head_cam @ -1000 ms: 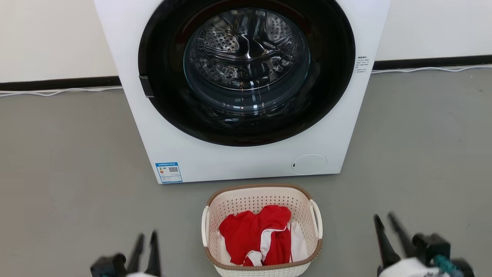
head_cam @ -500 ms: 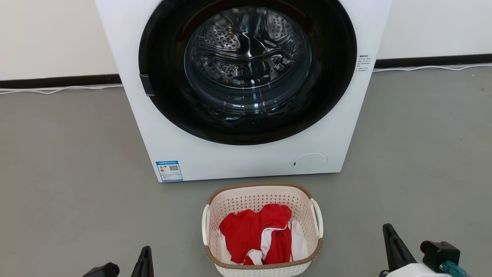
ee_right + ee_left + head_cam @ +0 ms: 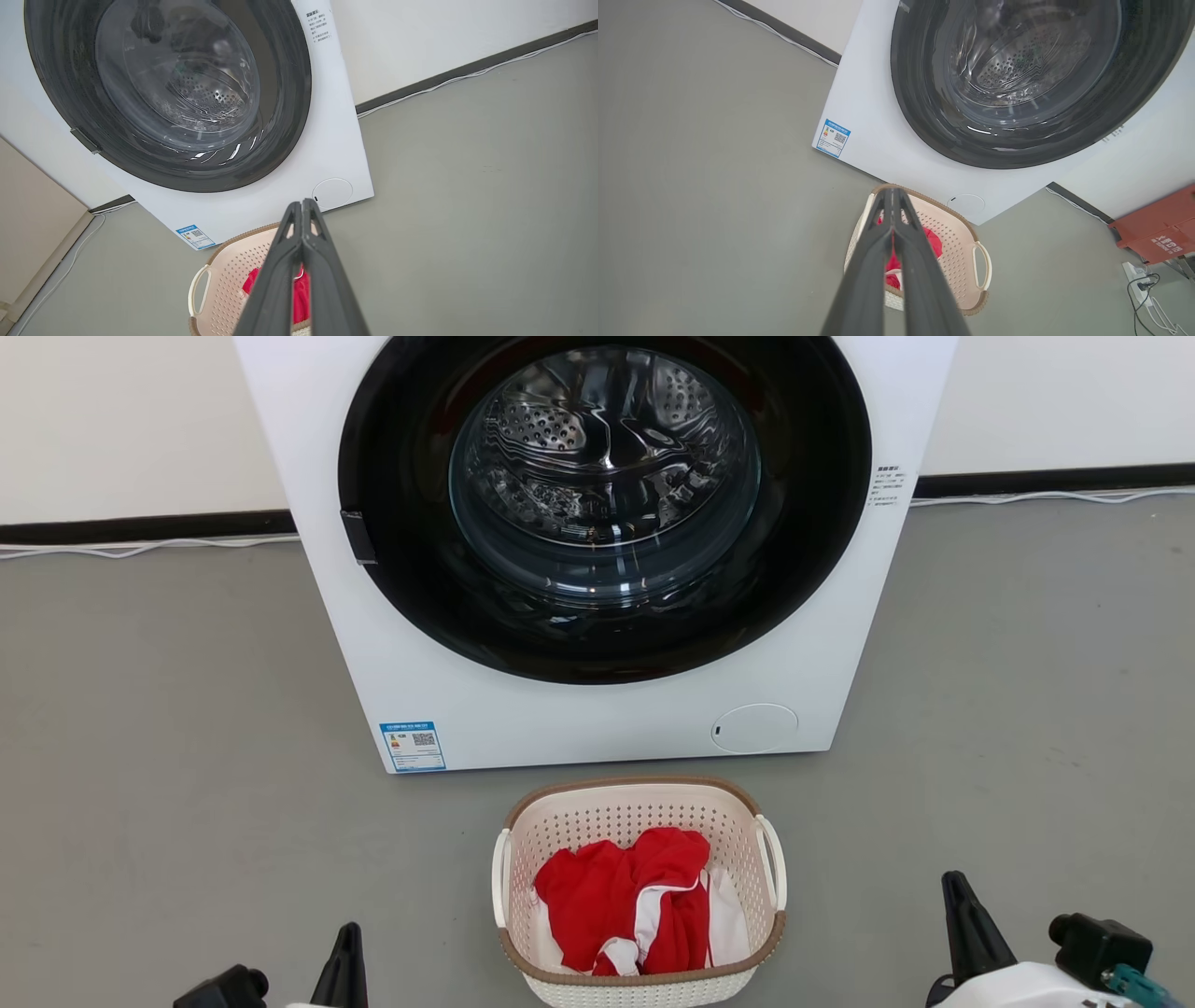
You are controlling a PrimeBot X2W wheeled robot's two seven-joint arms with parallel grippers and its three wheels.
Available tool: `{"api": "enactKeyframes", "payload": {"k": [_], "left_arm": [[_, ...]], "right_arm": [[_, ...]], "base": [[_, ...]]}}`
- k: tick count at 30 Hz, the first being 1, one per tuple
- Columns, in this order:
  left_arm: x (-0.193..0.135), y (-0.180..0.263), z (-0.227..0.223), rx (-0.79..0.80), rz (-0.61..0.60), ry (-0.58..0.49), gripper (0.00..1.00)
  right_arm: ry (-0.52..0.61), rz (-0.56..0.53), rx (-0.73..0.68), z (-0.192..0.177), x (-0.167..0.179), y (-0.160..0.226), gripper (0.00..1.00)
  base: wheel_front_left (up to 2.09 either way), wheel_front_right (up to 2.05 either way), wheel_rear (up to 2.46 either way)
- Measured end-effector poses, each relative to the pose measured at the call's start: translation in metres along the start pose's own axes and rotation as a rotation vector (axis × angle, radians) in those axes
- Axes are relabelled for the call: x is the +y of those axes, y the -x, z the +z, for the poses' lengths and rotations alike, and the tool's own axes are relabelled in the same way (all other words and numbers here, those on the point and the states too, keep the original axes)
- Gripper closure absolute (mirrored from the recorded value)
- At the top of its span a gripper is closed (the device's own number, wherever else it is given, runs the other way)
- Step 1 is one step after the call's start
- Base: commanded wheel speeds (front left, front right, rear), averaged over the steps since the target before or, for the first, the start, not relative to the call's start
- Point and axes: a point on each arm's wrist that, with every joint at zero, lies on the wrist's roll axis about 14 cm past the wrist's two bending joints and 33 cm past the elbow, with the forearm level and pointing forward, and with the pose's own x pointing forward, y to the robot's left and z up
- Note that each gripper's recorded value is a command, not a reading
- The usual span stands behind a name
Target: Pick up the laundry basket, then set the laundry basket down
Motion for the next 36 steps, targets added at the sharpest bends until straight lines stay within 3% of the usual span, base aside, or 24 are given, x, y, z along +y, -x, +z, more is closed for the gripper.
{"api": "enactKeyframes", "payload": {"k": [36], "left_arm": [[-0.0001, -0.0102, 0.0108, 0.031, -0.007, 0.394, 1.0]], "right_arm": [[-0.462, -0.036, -0.003, 0.0097, -0.0029, -0.0077, 1.0]], "base": [[0.0, 0.0, 0.0]]}}
